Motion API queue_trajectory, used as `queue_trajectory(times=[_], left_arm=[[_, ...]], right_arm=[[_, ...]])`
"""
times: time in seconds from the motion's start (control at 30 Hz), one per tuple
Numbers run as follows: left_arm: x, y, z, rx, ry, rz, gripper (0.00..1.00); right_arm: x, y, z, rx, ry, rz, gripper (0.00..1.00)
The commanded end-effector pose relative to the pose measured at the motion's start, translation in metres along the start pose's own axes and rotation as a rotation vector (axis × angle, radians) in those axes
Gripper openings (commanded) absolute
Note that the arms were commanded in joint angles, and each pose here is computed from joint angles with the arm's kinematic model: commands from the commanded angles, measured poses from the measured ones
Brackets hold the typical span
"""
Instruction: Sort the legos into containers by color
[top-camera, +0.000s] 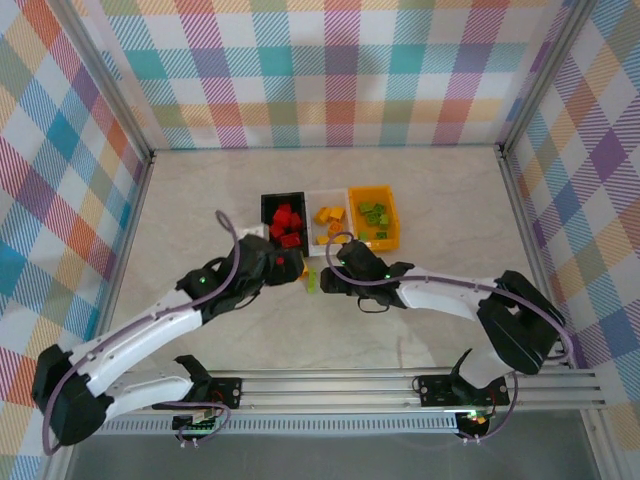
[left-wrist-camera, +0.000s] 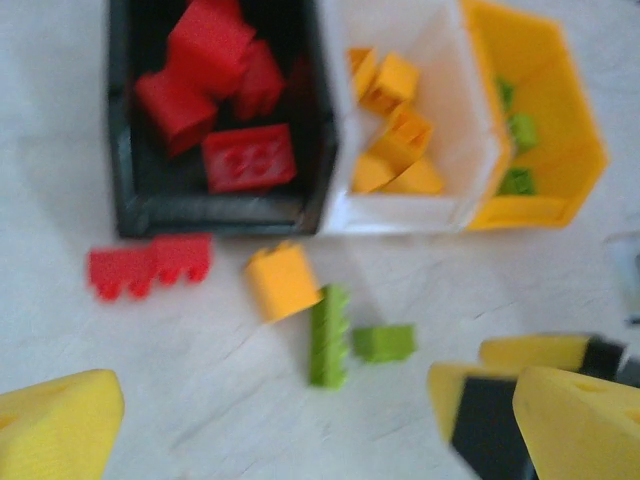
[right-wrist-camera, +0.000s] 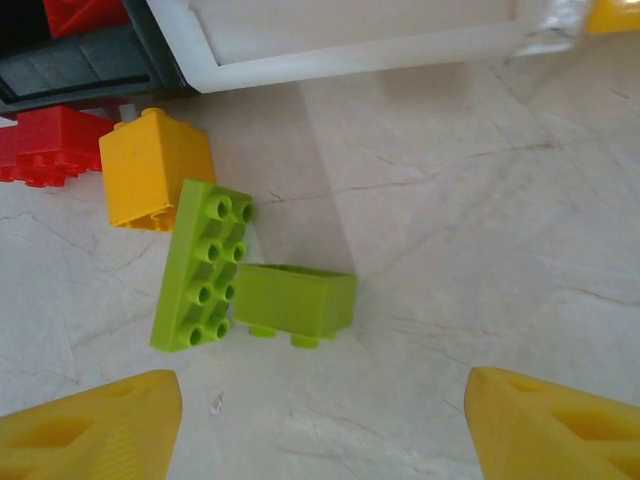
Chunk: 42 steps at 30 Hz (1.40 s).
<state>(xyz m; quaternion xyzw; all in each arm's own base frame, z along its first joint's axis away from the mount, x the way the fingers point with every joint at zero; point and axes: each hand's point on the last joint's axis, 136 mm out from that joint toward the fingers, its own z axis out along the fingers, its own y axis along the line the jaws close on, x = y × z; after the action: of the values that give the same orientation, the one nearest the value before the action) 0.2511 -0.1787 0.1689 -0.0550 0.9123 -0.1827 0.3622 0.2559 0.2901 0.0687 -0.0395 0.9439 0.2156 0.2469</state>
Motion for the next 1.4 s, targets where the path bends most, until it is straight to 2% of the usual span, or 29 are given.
queue_trajectory(times=[0.0, 0.23, 0.5, 0.67, 0.93, 1.03, 1.2, 1.37], left_arm=[[0.021, 0.029, -0.005, -0.054, 0.013, -0.062, 1.0], [0.037, 0.057, -0.011, -0.117, 0.012, -0.081, 1.0], [0.036, 0.056, -0.013, -0.107, 0.004, -0.074, 1.0], [0.035, 0.05, -0.011, -0.085, 0.01, -0.066, 1.0], [0.039, 0.046, 0.0, -0.096, 0.045, -0.033, 1.0], [0.041, 0.041, 0.004, -0.085, 0.06, -0.018, 1.0], [0.046, 0.033, 0.012, -0.064, 0.095, 0.013, 1.0], [0.053, 0.028, 0.019, -0.054, 0.123, 0.044, 1.0]], right_arm=[[-0.006, 0.009, 0.01, 0.029, -0.007, -0.042, 0.74], [0.001, 0.004, 0.035, 0.114, 0.044, -0.064, 0.65], [0.001, -0.002, 0.044, 0.163, 0.05, -0.071, 0.43], [-0.005, 0.0, 0.031, 0.14, 0.009, -0.072, 0.32], [-0.045, 0.004, -0.031, 0.116, -0.141, -0.084, 0.3], [-0.066, -0.005, -0.051, 0.135, -0.185, -0.057, 0.3], [-0.104, -0.043, -0.06, 0.201, -0.209, 0.041, 0.3], [-0.14, -0.067, -0.043, 0.257, -0.193, 0.077, 0.31]])
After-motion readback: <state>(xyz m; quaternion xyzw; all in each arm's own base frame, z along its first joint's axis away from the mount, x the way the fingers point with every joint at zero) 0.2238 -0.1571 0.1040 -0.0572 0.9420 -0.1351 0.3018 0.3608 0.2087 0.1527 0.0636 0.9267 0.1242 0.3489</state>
